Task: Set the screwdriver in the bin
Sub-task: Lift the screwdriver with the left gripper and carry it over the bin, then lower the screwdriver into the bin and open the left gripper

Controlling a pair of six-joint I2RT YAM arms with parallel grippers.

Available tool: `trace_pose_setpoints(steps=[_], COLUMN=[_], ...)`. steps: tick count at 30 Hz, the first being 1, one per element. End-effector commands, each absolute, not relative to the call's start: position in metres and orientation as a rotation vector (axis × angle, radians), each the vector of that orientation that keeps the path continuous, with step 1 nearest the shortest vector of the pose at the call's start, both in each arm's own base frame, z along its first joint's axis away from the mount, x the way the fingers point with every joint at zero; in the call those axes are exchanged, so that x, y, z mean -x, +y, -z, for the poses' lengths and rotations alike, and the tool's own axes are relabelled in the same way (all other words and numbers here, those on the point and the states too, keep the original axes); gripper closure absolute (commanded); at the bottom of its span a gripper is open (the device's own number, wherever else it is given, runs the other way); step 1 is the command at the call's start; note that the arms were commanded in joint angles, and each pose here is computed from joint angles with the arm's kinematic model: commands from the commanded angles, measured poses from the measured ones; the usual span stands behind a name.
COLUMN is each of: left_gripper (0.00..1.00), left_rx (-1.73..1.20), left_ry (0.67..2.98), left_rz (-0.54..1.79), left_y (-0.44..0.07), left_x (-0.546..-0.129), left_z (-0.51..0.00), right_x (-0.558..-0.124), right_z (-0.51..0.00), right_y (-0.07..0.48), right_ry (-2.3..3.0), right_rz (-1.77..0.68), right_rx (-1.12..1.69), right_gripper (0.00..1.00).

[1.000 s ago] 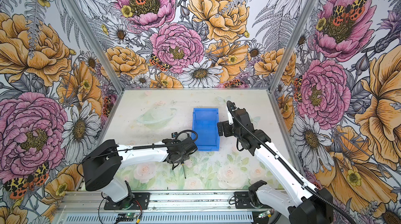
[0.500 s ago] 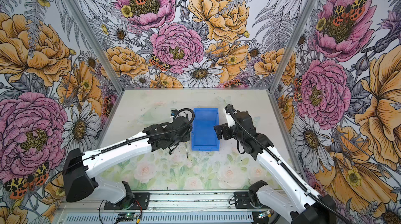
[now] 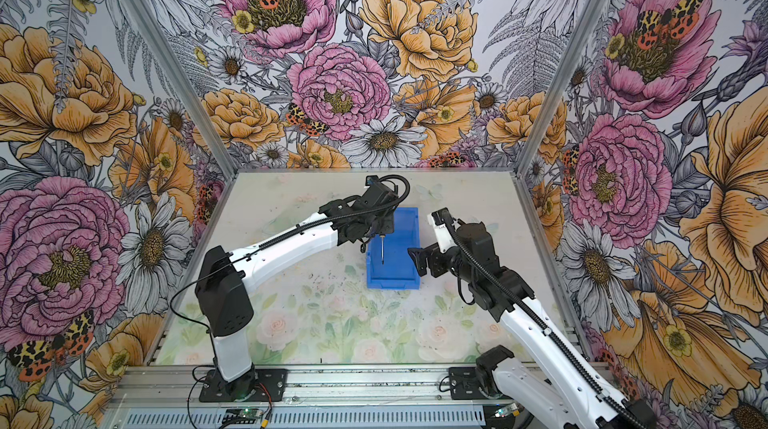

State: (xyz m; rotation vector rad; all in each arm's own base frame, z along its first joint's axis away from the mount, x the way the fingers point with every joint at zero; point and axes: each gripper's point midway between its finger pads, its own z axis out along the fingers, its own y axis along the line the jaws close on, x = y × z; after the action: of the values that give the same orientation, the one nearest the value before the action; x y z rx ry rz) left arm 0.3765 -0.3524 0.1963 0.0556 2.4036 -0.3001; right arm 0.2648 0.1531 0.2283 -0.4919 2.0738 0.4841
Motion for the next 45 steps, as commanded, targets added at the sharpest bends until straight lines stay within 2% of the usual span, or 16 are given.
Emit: trace_pose_setpoints(steps=[1,24,37,45], left_gripper=[1.00,1.00,1.00,0.95], left_rx=[-0.096,0.050,0.040,0.036], left_ry=[2.422,2.574,2.622,2.626], left_rz=[0.310,0.229,0.188,0.168], left_y=[-0.363,-0.367,-0.370,-0.367], left_x=[-0.385,-0.398,-0.399,-0.398], left_z=[-0.187,-0.090,-0.058,-0.054], right_x=[-0.263,-0.253,-0.255,-0.256], right_z=[-0.230,-0.199,-0.200,-0.200], right_y=[0.148,0.132,0.127,0.124], right_ry=[2.058,2.119,2.118,2.120], right_rz=[-0.493,-0.450,-0.423,-0.403], right_rx=[0.451,0.392,0.375,0.369], right_gripper=[0.01,0.01,0.01,0.00])
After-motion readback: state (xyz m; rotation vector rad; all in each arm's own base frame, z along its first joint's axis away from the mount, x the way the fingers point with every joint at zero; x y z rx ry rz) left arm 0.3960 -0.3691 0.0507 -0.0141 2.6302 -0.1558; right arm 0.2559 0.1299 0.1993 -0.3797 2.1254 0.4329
